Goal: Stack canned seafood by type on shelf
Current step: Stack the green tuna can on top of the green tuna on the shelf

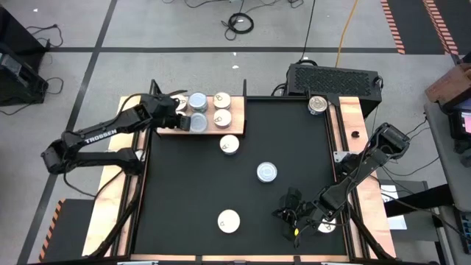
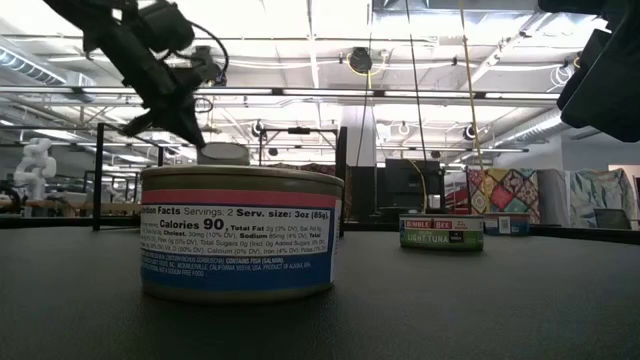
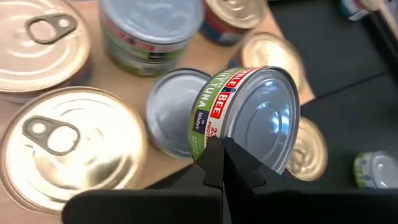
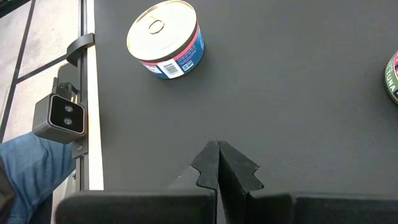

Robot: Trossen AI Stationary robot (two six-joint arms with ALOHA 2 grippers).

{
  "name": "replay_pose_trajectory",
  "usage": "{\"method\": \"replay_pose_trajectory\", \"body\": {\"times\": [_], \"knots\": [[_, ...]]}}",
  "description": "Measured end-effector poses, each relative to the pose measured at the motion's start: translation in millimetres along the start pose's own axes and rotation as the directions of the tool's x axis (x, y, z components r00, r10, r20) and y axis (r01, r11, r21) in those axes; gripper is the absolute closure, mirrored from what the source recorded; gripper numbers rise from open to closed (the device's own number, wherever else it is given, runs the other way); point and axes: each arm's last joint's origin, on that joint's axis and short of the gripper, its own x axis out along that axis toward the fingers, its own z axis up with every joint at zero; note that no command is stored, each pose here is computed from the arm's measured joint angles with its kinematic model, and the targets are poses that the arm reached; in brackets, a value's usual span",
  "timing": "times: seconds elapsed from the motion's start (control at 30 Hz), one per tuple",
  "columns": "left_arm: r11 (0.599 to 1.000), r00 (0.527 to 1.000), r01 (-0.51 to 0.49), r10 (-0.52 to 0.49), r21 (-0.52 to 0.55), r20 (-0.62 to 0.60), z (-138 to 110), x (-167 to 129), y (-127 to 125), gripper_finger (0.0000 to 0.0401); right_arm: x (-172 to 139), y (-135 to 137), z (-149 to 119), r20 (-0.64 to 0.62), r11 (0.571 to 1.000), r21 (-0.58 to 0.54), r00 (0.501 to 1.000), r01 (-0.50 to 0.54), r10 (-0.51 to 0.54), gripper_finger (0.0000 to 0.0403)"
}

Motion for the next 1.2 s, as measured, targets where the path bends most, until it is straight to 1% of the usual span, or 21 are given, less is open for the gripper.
{"method": "replay_pose_trajectory", "body": {"times": [0.1, 0.17, 0.33, 0.53, 0.77, 1.13, 1.2], "knots": [[1.000, 0.999, -0.025, 0.025, -0.011, -0.027, 3, 8, 7, 0.0401, 0, 0, 0, 0.000, 1.000, 0.000, 1.000, 0.000, 0.000, 0.0403], [0.999, 0.999, -0.036, 0.035, -0.009, -0.023, 7, 13, 10, 0.0401, 0, 0, 0, 0.000, 1.000, 0.000, 1.000, 0.000, 0.000, 0.0403], [1.000, 1.000, -0.014, 0.014, -0.007, -0.007, 13, 21, 12, 0.0401, 0, 0, 0, 0.000, 1.000, 0.000, 1.000, 0.000, 0.000, 0.0403], [1.000, 1.000, -0.023, 0.023, -0.020, -0.004, 17, 22, 18, 0.0401, 0, 0, 0, 0.000, 1.000, 0.000, 1.000, 0.000, 0.000, 0.0403], [0.999, 0.999, 0.036, -0.037, -0.034, -0.015, 20, 21, 21, 0.0401, 0, 0, 0, 0.000, 1.000, -0.001, 1.000, 0.001, -0.001, 0.0403], [0.999, 1.000, 0.015, -0.015, -0.041, 0.004, 26, 20, 30, 0.0401, 0, 0, 0, 0.000, 1.000, -0.001, 1.000, 0.001, -0.001, 0.0403], [1.000, 1.000, 0.013, -0.013, -0.027, 0.005, 26, 20, 31, 0.0401, 0, 0, 0, 0.000, 1.000, -0.001, 1.000, 0.001, -0.001, 0.0403]]}}
